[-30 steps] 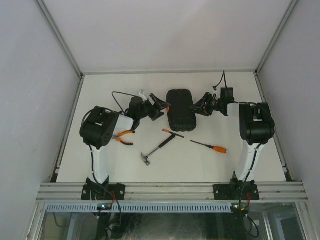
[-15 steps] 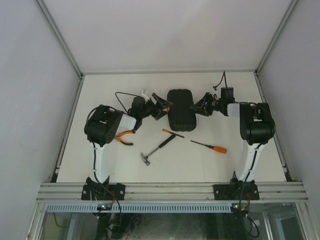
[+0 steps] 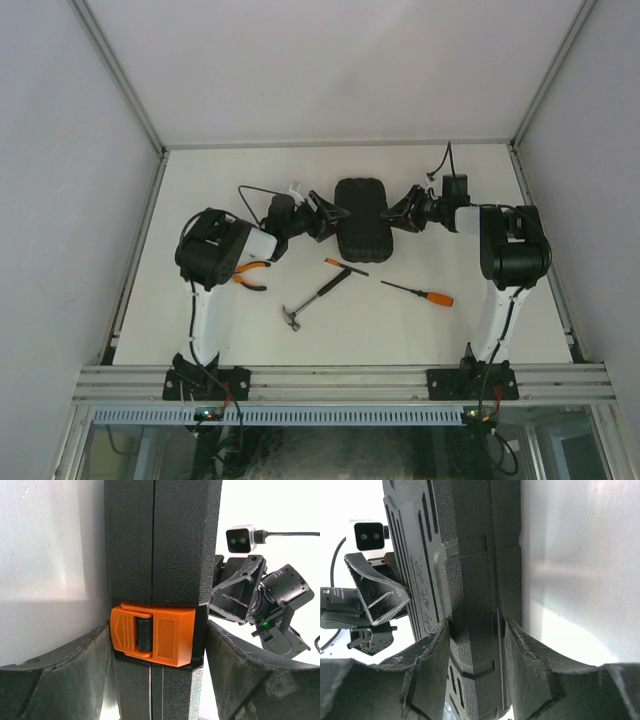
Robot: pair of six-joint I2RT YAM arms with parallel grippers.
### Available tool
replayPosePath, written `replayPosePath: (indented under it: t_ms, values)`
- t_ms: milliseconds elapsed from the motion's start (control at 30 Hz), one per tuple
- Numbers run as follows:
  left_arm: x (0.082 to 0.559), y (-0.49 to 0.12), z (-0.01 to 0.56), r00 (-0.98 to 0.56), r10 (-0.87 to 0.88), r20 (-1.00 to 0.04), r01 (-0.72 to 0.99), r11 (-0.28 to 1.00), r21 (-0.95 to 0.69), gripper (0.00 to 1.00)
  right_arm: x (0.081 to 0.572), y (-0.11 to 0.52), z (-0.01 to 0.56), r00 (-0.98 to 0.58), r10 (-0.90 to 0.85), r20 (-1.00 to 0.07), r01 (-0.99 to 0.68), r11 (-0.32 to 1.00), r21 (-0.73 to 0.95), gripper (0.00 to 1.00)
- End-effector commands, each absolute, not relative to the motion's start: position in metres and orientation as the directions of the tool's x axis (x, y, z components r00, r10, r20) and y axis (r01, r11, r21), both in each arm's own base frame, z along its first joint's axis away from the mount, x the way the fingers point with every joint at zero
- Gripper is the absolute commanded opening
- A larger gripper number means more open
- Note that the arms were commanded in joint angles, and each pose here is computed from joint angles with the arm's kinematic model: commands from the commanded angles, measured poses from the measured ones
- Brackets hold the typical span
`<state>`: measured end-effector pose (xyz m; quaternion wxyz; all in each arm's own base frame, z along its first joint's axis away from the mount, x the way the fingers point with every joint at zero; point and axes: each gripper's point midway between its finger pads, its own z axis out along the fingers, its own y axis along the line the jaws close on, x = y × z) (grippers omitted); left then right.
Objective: Sort the tools into containers
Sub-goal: Open the storage box at the center of the board.
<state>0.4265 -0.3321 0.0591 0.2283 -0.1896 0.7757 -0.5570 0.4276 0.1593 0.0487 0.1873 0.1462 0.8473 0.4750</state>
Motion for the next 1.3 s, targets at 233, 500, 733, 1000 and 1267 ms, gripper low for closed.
replayPosePath:
  t_ms: [233, 500, 733, 1000, 1267]
  values:
    - [0.433, -0.333, 0.082, -0.808, -0.538, -0.240, 0.043, 0.353, -0.935, 0.60, 0.406, 0.146, -0.006, -0.887, 0.454, -0.091, 0.235, 0.610, 0.757, 0.14]
    - [0.430, -0.317, 0.064, -0.796, -0.524, -0.303, 0.009, 0.490, -0.872, 0.54, 0.405, 0.146, -0.006, -0.894, 0.435, -0.104, 0.222, 0.635, 0.740, 0.14]
    - [0.429, -0.312, 0.057, -0.798, -0.509, -0.322, -0.009, 0.545, -0.839, 0.50, 0.405, 0.146, -0.007, -0.897, 0.426, -0.115, 0.215, 0.649, 0.730, 0.13]
    - [0.427, -0.300, 0.050, -0.798, -0.486, -0.355, -0.035, 0.627, -0.779, 0.48, 0.406, 0.147, -0.007, -0.903, 0.410, -0.129, 0.205, 0.674, 0.709, 0.14]
    - [0.427, -0.293, 0.047, -0.794, -0.486, -0.365, -0.059, 0.660, -0.749, 0.52, 0.407, 0.148, -0.006, -0.909, 0.391, -0.146, 0.189, 0.699, 0.690, 0.14]
